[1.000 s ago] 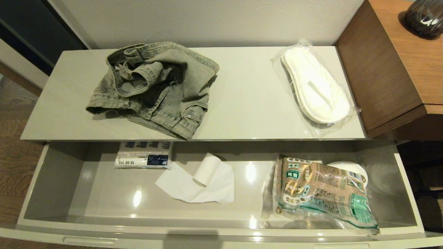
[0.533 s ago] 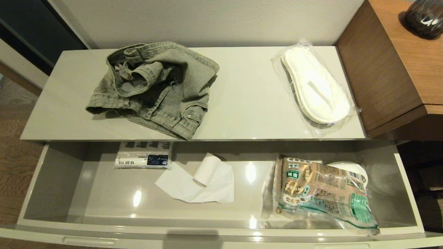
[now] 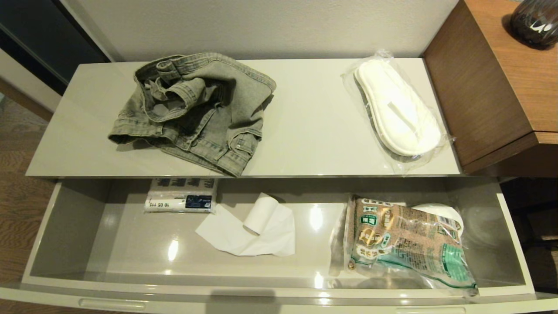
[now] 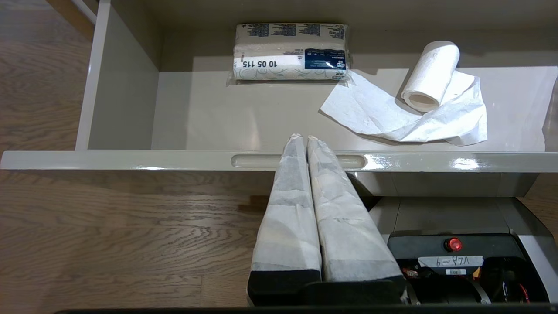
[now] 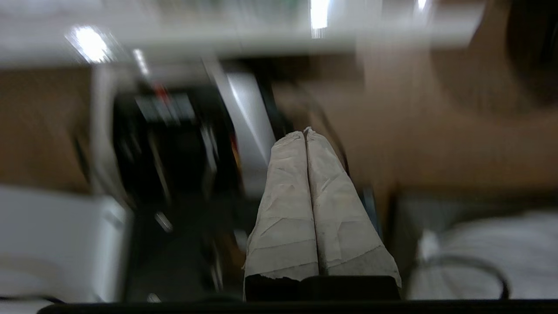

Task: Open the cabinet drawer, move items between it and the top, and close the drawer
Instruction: Close the drawer

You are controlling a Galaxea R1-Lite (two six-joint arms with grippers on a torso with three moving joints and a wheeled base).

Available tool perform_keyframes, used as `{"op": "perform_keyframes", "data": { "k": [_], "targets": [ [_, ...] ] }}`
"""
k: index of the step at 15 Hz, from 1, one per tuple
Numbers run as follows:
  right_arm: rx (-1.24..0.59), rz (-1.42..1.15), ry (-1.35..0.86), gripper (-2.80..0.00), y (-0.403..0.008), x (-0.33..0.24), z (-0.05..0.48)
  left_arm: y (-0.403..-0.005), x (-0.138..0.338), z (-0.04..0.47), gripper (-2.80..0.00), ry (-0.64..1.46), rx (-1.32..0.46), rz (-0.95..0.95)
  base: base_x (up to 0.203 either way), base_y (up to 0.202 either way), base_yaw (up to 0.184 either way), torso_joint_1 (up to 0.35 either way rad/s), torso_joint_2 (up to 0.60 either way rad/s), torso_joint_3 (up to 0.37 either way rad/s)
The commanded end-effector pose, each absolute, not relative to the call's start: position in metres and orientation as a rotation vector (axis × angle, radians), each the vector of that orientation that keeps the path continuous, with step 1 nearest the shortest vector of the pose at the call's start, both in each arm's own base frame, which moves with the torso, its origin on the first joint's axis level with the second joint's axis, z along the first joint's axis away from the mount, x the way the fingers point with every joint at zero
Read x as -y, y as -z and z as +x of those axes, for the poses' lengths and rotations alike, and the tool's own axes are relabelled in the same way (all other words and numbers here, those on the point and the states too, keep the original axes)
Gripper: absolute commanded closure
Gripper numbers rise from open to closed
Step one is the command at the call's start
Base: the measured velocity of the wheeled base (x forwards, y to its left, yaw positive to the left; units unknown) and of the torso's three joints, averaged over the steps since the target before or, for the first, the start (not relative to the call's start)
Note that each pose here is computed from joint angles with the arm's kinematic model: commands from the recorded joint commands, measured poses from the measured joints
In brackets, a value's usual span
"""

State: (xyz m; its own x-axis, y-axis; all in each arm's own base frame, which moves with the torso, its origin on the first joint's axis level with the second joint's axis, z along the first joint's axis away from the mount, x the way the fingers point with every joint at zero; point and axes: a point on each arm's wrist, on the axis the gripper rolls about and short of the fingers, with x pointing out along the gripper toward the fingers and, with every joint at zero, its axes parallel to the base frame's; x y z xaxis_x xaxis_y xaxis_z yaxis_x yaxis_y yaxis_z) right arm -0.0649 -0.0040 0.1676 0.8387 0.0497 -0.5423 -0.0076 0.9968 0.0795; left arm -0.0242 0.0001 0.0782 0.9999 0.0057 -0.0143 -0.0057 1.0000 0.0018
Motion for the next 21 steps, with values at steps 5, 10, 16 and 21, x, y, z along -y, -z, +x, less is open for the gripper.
{"op": "perform_keyframes", "data": {
  "k": [5,10,16,21],
  "targets": [
    [-1.068,0.166,-0.074,0.00,-0.129,-0.003,0.011,-0.078,0.000,-0.024,0.00,-0.006,-0.015,0.003,0.000,0.000,0.000,0.000,0.00,0.000],
    [-1.104,0.349,0.010,0.00,-0.126,-0.008,0.075,-0.078,0.000,-0.024,0.00,-0.006,-0.014,0.004,0.000,0.000,0.000,0.000,0.00,0.000],
    [-1.144,0.344,-0.006,0.00,-0.122,-0.012,0.089,-0.078,0.000,-0.024,0.00,-0.006,-0.013,0.003,0.000,0.000,0.000,0.000,0.00,0.000],
    [-1.254,0.305,-0.032,0.00,-0.110,-0.019,0.097,-0.078,0.000,-0.024,0.00,-0.006,-0.014,0.003,0.000,0.000,0.000,0.000,0.00,0.000]
  ]
}}
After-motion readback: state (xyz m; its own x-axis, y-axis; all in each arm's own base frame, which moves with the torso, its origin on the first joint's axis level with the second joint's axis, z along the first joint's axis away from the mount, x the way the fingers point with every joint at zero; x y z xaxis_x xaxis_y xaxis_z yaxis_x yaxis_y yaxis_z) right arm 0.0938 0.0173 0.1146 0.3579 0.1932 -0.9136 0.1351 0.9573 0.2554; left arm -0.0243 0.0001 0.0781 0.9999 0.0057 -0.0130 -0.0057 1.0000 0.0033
